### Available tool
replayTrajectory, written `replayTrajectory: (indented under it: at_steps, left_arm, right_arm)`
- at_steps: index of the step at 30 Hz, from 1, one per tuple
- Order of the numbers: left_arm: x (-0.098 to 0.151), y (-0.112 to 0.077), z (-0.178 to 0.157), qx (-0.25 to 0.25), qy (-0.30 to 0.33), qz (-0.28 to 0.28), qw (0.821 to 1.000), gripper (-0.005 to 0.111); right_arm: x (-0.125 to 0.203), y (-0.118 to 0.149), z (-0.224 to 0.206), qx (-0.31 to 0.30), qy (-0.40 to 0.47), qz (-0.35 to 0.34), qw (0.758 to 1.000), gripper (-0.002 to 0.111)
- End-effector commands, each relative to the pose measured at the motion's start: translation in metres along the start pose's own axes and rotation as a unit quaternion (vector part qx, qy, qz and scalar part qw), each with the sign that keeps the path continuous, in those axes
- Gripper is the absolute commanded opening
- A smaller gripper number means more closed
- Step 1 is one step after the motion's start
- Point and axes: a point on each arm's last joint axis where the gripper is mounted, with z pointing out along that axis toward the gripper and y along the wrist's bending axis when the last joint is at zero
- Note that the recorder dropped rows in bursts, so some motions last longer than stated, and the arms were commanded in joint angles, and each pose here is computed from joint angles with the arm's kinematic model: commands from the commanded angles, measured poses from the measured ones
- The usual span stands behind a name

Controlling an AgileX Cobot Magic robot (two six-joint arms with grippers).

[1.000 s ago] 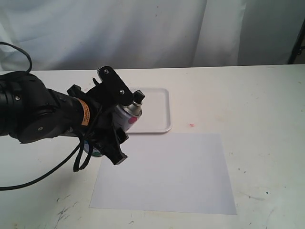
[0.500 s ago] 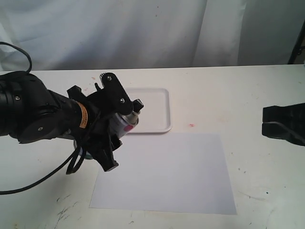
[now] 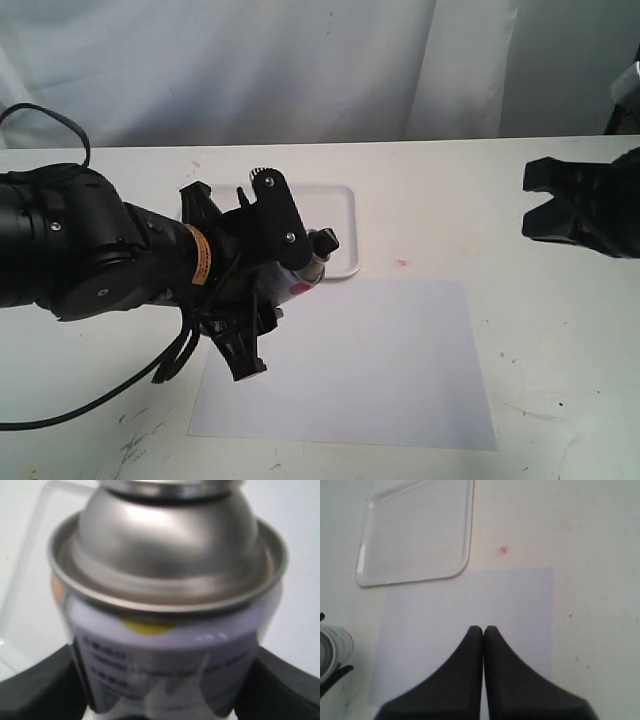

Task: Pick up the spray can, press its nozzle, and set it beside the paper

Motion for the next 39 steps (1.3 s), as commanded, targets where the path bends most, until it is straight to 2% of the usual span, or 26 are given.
replayTrajectory:
  at_steps: [1, 4, 8, 17, 22, 31, 39]
  left_arm:
    - [-0.010, 0.004, -0.004, -0.017, -0.039, 0.011, 0.999, 0.000]
    - [-0.011, 0.005, -0.004, -0.026, -0.041, 0.035, 0.998, 0.000]
    - [-0.013, 0.006, -0.002, -0.031, -0.053, 0.048, 0.997, 0.000]
    - [-0.021, 0.008, 0.018, -0.023, -0.046, 0.050, 0.997, 0.000]
    - [-0.025, 0.013, 0.026, -0.024, -0.026, 0.052, 0.998, 0.000]
    - [-0.020, 0.010, 0.042, -0.014, -0.004, 0.060, 0.998, 0.000]
    - [-0.007, 0.022, 0.050, -0.019, 0.009, 0.027, 0.999, 0.000]
  right_arm:
    - [-0.009, 0.003, -0.001, -0.012, -0.046, 0.031, 0.998, 0.000]
    - [-0.013, 0.005, 0.004, -0.024, -0.036, 0.027, 0.999, 0.000]
    - [-0.020, 0.011, 0.016, -0.051, 0.021, 0.020, 0.998, 0.000]
    - [-0.046, 0.023, 0.037, -0.103, 0.078, 0.023, 0.991, 0.000]
    - [-0.042, 0.026, 0.053, -0.131, 0.103, 0.021, 0.986, 0.000]
    - [-0.028, 0.030, 0.083, -0.178, 0.160, 0.022, 0.971, 0.000]
    - [-0.020, 0.028, 0.104, -0.223, 0.192, 0.043, 0.955, 0.000]
